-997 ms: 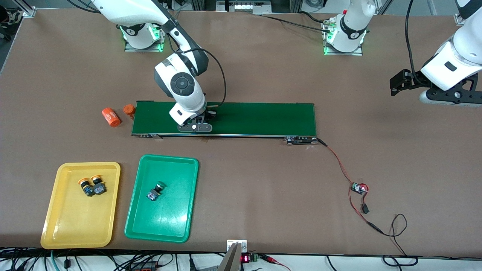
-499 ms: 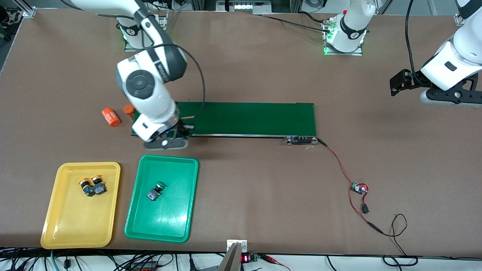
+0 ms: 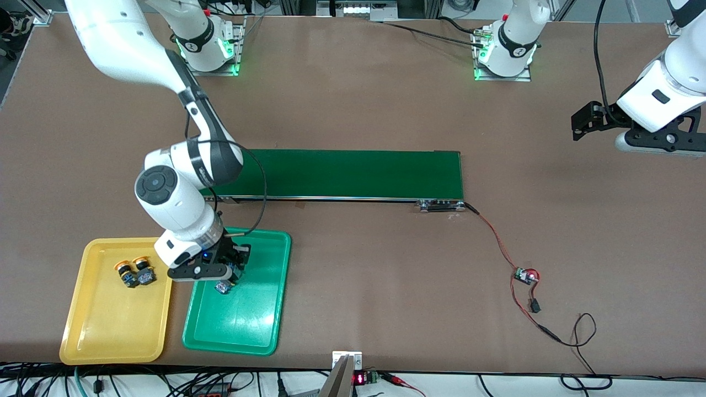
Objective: Sort buttons by color to trays
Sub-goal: 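Carry the button over the green tray with the right gripper, then open the right gripper to drop the button into the green tray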
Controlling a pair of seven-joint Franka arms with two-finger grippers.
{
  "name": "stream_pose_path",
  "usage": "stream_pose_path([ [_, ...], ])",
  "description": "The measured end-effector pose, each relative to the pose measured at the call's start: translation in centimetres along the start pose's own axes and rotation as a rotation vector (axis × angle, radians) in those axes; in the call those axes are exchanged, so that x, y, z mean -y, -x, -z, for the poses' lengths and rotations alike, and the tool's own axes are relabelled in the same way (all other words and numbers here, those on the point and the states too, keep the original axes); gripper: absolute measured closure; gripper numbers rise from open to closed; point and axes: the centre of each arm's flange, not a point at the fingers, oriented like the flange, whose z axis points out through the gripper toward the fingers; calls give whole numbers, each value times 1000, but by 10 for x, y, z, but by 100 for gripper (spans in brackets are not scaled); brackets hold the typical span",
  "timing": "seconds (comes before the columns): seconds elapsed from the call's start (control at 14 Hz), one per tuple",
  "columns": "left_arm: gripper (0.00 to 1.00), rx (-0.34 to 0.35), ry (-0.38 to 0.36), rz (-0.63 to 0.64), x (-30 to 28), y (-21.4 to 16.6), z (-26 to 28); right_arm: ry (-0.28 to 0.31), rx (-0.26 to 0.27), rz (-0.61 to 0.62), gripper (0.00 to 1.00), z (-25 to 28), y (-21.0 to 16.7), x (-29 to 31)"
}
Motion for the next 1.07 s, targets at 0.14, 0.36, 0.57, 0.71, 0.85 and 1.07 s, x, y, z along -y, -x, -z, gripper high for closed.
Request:
stream_pose_path([
  [0.14,0,0,0,0,0,0,0,-23,-47,3,67,-10,-2,5],
  [0.36,0,-1,0,0,0,0,0,-61,-124,11,67,-29,0,14],
  [0.57,0,-1,0,0,0,0,0,-70,-132,12,67,-45,4,16],
  [0.71,0,0,0,0,0,0,0,-71,-131,13,67,-46,5,17],
  [0.85,0,0,0,0,0,0,0,-72,-131,16,53,-46,6,19],
  [1.07,0,0,0,0,0,0,0,-74,-130,20,25,-49,8,22],
])
